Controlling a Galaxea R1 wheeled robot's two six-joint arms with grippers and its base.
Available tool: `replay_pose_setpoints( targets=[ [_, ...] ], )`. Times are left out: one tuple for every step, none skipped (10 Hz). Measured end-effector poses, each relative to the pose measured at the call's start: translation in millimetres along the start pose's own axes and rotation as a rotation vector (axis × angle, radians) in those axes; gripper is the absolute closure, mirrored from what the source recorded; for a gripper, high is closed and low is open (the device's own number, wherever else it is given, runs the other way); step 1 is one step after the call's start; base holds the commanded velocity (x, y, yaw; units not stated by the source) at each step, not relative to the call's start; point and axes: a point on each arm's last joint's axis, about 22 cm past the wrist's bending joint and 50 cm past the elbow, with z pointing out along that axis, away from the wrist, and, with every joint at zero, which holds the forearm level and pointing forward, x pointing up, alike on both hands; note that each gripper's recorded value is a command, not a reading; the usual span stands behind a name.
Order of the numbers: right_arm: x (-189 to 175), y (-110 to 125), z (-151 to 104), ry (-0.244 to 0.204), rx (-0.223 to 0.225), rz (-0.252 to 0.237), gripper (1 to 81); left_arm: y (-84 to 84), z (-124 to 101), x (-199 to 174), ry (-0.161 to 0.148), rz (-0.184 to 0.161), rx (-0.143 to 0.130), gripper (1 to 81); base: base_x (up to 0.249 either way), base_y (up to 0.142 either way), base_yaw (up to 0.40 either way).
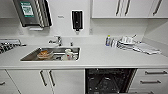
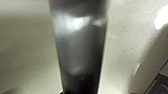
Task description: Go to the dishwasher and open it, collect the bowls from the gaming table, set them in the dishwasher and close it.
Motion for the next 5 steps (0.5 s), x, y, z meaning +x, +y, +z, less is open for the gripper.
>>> replay_pose_setpoints(
  targets=[
    [1.3, 8.2, 5.2, 0.002, -0.012, 0.013, 1.0, 1.3, 1.8, 0.3, 0.001, 0.000, -0.006, 1.0, -0.071, 0.000, 0.000],
    [3.2, 8.7, 7.4, 0.006, -0.013, 0.020, 1.0, 0.7, 1.1, 0.4, 0.001, 0.000, -0.003, 1.0, -0.071, 0.000, 0.000],
    [4.6, 5.1, 10.3, 0.010, -0.010, 0.018, 1.0, 0.7, 1.1, 0.1, 0.000, 0.000, -0.003, 1.0, -0.071, 0.000, 0.000],
    [6.8, 3.1, 12.0, 0.014, -0.007, 0.018, 1.0, 0.7, 1.8, 0.0, -0.001, 0.000, -0.005, 1.0, -0.072, 0.000, 0.000],
    [9.6, 2.4, 14.8, 0.018, -0.003, 0.023, 1.0, 2.0, 4.2, 1.1, 0.002, -0.001, -0.012, 1.0, -0.073, 0.000, 0.000]
  ],
)
